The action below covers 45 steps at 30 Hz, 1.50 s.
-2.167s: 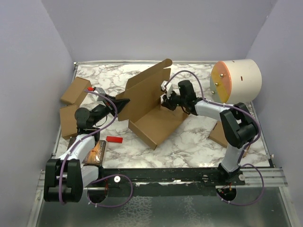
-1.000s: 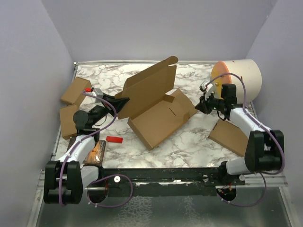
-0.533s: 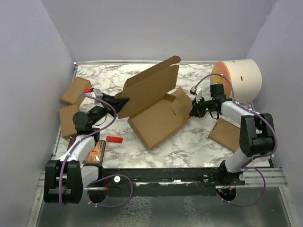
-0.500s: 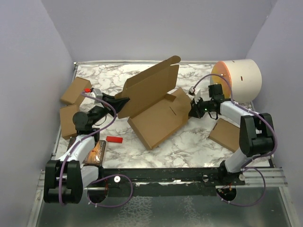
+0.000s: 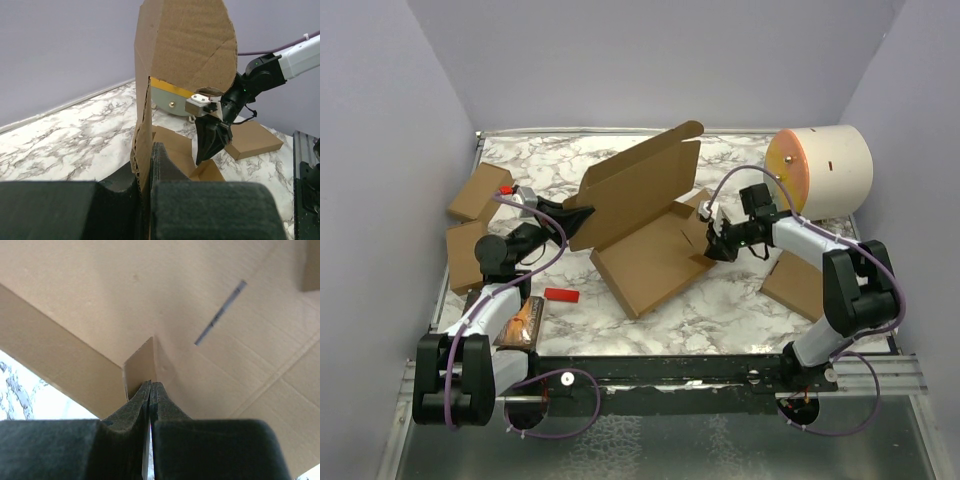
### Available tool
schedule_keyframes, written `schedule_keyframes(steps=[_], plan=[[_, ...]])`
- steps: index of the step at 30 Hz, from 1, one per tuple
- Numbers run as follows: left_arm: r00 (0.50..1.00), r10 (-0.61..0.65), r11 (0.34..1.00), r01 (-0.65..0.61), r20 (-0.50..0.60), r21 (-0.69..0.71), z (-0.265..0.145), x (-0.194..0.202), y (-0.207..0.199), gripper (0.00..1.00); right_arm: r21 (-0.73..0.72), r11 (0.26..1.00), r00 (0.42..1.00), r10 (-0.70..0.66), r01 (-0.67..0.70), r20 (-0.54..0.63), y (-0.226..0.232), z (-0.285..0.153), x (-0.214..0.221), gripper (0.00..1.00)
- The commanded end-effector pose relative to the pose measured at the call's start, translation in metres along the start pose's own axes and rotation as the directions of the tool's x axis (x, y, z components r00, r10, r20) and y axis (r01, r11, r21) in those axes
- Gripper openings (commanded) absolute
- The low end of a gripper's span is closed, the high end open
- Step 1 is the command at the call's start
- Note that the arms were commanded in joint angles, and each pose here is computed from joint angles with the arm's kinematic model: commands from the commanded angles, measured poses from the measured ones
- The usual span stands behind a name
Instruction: Fold the paper box
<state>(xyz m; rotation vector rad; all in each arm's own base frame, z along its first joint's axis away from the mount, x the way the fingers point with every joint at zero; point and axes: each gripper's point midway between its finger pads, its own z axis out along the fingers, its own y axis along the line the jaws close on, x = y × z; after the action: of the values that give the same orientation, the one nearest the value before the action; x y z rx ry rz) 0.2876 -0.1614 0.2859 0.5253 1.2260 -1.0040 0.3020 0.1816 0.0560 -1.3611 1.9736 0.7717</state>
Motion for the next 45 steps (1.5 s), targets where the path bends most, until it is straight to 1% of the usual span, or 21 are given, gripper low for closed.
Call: schedule_keyframes(steps=[1, 6, 10, 14, 17, 22, 24, 27, 29, 32, 34, 37, 41, 45], plan=[[1.0, 0.022, 0.999, -0.023, 0.009, 0.028, 0.0, -0.002, -0.006, 0.0, -0.082, 0.988, 0.991, -0.131, 0.132, 0.008, 0.026, -0.001, -0.003, 0.03], [1.0, 0.024, 0.999, -0.024, 0.002, 0.023, 0.0, 0.0, -0.005, 0.0, 0.001, 0.992, 0.991, -0.128, 0.129, -0.042, 0.003, -0.008, -0.012, 0.08], [1.0, 0.029, 0.999, -0.029, 0.0, 0.022, 0.0, 0.0, -0.005, 0.0, 0.055, 0.987, 0.987, -0.146, 0.15, -0.07, -0.015, -0.018, -0.022, 0.16], [0.999, 0.032, 0.999, -0.032, -0.004, 0.019, 0.0, 0.001, -0.005, 0.0, 0.106, 0.978, 0.983, -0.171, 0.178, -0.066, -0.039, -0.041, -0.032, 0.26], [1.0, 0.031, 0.999, -0.031, -0.006, 0.018, 0.0, 0.001, -0.004, 0.0, 0.09, 0.969, 0.973, -0.225, 0.23, -0.056, -0.042, -0.056, -0.037, 0.37], [0.999, 0.031, 0.999, -0.031, -0.007, 0.018, 0.0, 0.001, -0.004, 0.0, 0.062, 0.947, 0.949, -0.313, 0.315, -0.041, -0.027, -0.068, -0.031, 0.63], [0.999, 0.034, 0.999, -0.033, -0.008, 0.018, 0.0, 0.001, -0.004, 0.0, 0.06, 0.948, 0.949, -0.31, 0.313, -0.051, -0.023, -0.07, -0.023, 0.68], [0.999, 0.034, 0.999, -0.033, -0.009, 0.017, 0.0, 0.001, -0.004, 0.0, 0.028, 0.955, 0.955, -0.295, 0.296, -0.04, -0.012, -0.069, -0.007, 0.72], [0.999, 0.031, 0.999, -0.031, -0.009, 0.017, 0.0, 0.001, -0.004, 0.0, 0.008, 0.948, 0.948, -0.318, 0.319, -0.029, -0.003, -0.062, 0.005, 0.76], [1.0, 0.028, 0.999, -0.028, -0.009, 0.019, 0.0, 0.001, -0.004, 0.0, 0.038, 0.926, 0.926, -0.377, 0.376, 0.009, 0.0, -0.053, 0.013, 0.89], [1.0, 0.03, 0.999, -0.03, -0.007, 0.019, 0.0, 0.001, -0.004, 0.0, 0.081, 0.915, 0.917, -0.398, 0.395, 0.028, -0.006, -0.05, 0.009, 0.93], [1.0, 0.03, 0.999, -0.03, -0.009, 0.02, 0.0, 0.001, -0.004, 0.0, 0.095, 0.922, 0.923, -0.381, 0.374, 0.057, -0.013, -0.045, 0.004, 0.95], [0.999, 0.032, 0.999, -0.032, -0.006, 0.024, 0.0, 0.0, -0.005, 0.0, 0.046, 0.944, 0.937, -0.33, 0.327, 0.117, -0.008, -0.032, 0.002, 0.9], [0.999, 0.033, 0.999, -0.033, -0.005, 0.024, 0.0, 0.0, -0.005, 0.0, 0.017, 0.952, 0.941, -0.306, 0.307, 0.141, 0.001, -0.019, -0.003, 0.86]])
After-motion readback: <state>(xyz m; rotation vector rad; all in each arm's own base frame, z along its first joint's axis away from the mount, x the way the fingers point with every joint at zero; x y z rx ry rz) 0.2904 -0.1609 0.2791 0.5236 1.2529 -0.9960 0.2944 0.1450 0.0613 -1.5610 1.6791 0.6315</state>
